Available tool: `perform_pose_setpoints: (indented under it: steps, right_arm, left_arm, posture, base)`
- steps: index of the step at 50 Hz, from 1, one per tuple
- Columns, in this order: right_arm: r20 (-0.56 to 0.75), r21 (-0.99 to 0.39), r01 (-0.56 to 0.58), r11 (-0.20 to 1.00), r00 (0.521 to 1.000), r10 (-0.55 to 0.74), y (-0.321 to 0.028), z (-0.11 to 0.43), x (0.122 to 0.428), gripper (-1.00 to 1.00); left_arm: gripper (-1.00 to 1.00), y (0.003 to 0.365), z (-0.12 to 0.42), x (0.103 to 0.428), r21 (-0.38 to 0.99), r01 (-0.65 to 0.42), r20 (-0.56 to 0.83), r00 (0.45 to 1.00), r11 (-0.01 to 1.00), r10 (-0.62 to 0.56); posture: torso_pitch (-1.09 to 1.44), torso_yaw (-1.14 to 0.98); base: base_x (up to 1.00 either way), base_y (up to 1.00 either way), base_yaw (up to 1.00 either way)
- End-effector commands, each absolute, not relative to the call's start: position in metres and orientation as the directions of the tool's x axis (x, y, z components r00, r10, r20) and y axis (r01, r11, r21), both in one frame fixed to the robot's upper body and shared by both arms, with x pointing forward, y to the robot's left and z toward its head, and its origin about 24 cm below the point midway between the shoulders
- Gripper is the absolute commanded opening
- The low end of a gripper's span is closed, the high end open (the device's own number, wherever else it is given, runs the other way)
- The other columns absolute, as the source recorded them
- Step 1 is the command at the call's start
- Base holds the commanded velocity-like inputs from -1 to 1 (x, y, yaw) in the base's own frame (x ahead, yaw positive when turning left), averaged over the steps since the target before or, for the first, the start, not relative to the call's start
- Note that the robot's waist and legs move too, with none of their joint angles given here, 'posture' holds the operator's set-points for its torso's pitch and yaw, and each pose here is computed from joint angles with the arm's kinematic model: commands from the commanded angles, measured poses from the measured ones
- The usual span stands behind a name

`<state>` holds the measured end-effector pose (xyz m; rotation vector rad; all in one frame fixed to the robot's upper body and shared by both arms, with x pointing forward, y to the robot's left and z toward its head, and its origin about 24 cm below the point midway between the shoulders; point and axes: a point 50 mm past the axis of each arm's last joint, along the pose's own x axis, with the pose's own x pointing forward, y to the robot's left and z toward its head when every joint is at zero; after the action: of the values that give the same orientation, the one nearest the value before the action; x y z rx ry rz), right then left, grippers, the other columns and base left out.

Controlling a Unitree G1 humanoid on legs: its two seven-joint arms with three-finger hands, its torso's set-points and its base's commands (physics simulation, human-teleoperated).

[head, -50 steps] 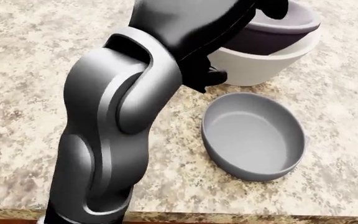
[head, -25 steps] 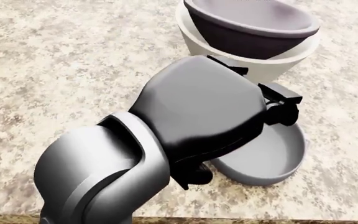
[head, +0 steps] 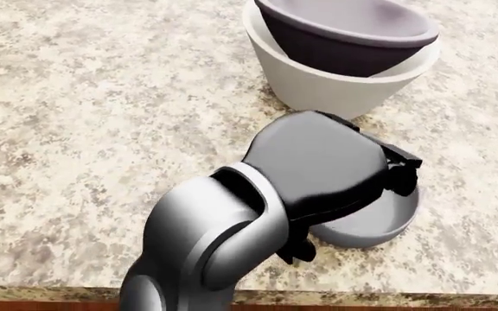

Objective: Stack the bowls from largest to smallest.

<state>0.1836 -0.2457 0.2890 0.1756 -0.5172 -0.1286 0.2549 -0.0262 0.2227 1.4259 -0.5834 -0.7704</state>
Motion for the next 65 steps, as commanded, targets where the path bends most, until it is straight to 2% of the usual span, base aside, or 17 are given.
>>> perform_pose_setpoints:
  steps: [1, 15, 20, 22, 30, 35, 54, 61, 65]
  right_arm:
    - [0.531, 0.192, 0.079, 0.978, 0.830, -0.171, -0.247, 0.298, 0.179, 1.00]
    - [0.531, 0.195, 0.081, 0.978, 0.830, -0.174, -0.248, 0.296, 0.178, 1.00]
    - [0.530, 0.197, 0.082, 0.977, 0.829, -0.176, -0.248, 0.296, 0.179, 1.00]
    - [0.530, 0.198, 0.083, 0.977, 0.829, -0.178, -0.248, 0.295, 0.180, 1.00]
    - [0.529, 0.200, 0.084, 0.976, 0.829, -0.179, -0.249, 0.295, 0.181, 1.00]
    - [0.532, 0.200, 0.088, 0.976, 0.827, -0.183, -0.251, 0.297, 0.179, 1.00]
    - [0.536, 0.200, 0.092, 0.975, 0.823, -0.188, -0.255, 0.301, 0.175, 1.00]
    - [0.535, 0.202, 0.091, 0.975, 0.824, -0.188, -0.254, 0.301, 0.174, 1.00]
    - [0.532, 0.204, 0.091, 0.975, 0.826, -0.188, -0.254, 0.299, 0.176, 1.00]
  left_arm:
    - [0.19, -0.031, 0.235, 0.250, 0.998, 0.059, -0.024, 0.625, 0.017, -0.781]
    - [-0.05, -0.038, 0.209, 0.259, 0.993, 0.102, -0.114, 0.630, -0.064, -0.768]
    - [-0.20, -0.038, 0.203, 0.261, 0.989, 0.123, -0.145, 0.632, -0.087, -0.761]
    - [-0.33, -0.037, 0.203, 0.263, 0.987, 0.135, -0.156, 0.633, -0.091, -0.758]
    - [-0.59, -0.037, 0.209, 0.263, 0.985, 0.149, -0.164, 0.632, -0.088, -0.758]
    - [-0.98, -0.038, 0.229, 0.254, 0.990, 0.131, -0.117, 0.621, -0.044, -0.775]
    - [-1.00, -0.028, 0.316, 0.214, 0.994, 0.047, 0.053, 0.573, 0.097, -0.818]
    - [-1.00, -0.031, 0.352, 0.224, 0.986, 0.007, 0.136, 0.558, 0.169, -0.819]
    - [-1.00, -0.027, 0.375, 0.237, 0.981, 0.008, 0.156, 0.572, 0.195, -0.806]
  posture:
    - [0.00, 0.00]
    - [0.00, 0.00]
    - [0.00, 0.00]
    - [0.00, 0.00]
    - [0.00, 0.00]
    - [0.00, 0.00]
    - [0.00, 0.00]
    - [0.00, 0.00]
    - [0.00, 0.00]
  base:
    - [0.00, 0.00, 0.00]
    - [0.00, 0.00, 0.00]
    - [0.00, 0.00, 0.00]
    - [0.00, 0.00, 0.00]
    - [0.00, 0.00, 0.00]
    - [0.00, 0.00, 0.00]
    - [0.00, 0.00, 0.00]
    - [0.00, 0.00, 0.00]
    - [0.00, 0.00, 0.00]
